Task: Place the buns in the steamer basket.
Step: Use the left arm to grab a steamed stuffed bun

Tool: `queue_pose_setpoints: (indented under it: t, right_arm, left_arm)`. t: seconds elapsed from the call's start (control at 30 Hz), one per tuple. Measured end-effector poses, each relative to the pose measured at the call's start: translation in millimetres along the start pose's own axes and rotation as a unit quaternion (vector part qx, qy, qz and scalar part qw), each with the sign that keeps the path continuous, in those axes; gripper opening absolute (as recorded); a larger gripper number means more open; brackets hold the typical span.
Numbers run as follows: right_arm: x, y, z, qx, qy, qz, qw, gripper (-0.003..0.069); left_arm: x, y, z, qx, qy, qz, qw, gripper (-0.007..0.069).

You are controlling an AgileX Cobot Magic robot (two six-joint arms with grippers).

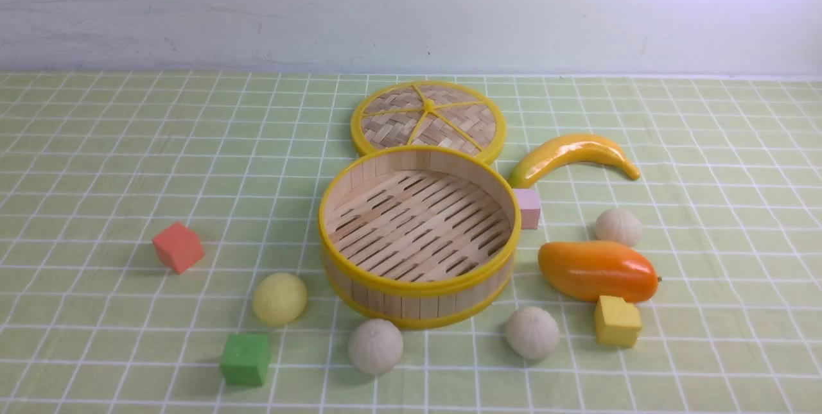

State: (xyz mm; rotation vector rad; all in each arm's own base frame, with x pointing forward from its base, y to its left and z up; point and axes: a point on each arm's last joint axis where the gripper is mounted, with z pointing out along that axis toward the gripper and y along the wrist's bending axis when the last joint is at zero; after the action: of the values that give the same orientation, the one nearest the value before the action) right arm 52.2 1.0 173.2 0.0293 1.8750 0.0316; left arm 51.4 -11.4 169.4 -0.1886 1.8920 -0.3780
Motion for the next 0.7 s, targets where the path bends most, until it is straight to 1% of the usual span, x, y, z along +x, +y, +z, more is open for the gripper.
queue_pose_setpoints:
  t: [0.57,0.6,0.67,0.7]
  right_arm:
    - [0.0,0.0,0.0,0.000,0.000,0.000,1.000,0.0239]
    - [0.0,0.0,0.0,0.000,0.000,0.000,1.000,0.0239]
    - [0.0,0.0,0.0,0.000,0.000,0.000,1.000,0.0239]
    - [0.0,0.0,0.0,0.000,0.000,0.000,1.000,0.0239]
  left_arm:
    - [-0.5,-0.2,0.0,0.001,-0.003,-0.002,1.000,0.0237]
    - [-1.8,-1.0,0.0,0.006,-0.010,-0.012,1.000,0.0237]
    - [-6.9,-4.4,-0.4,0.027,-0.036,-0.074,0.996,0.0237]
    - [-7.5,-4.8,-0.4,0.030,-0.039,-0.083,0.995,0.0237]
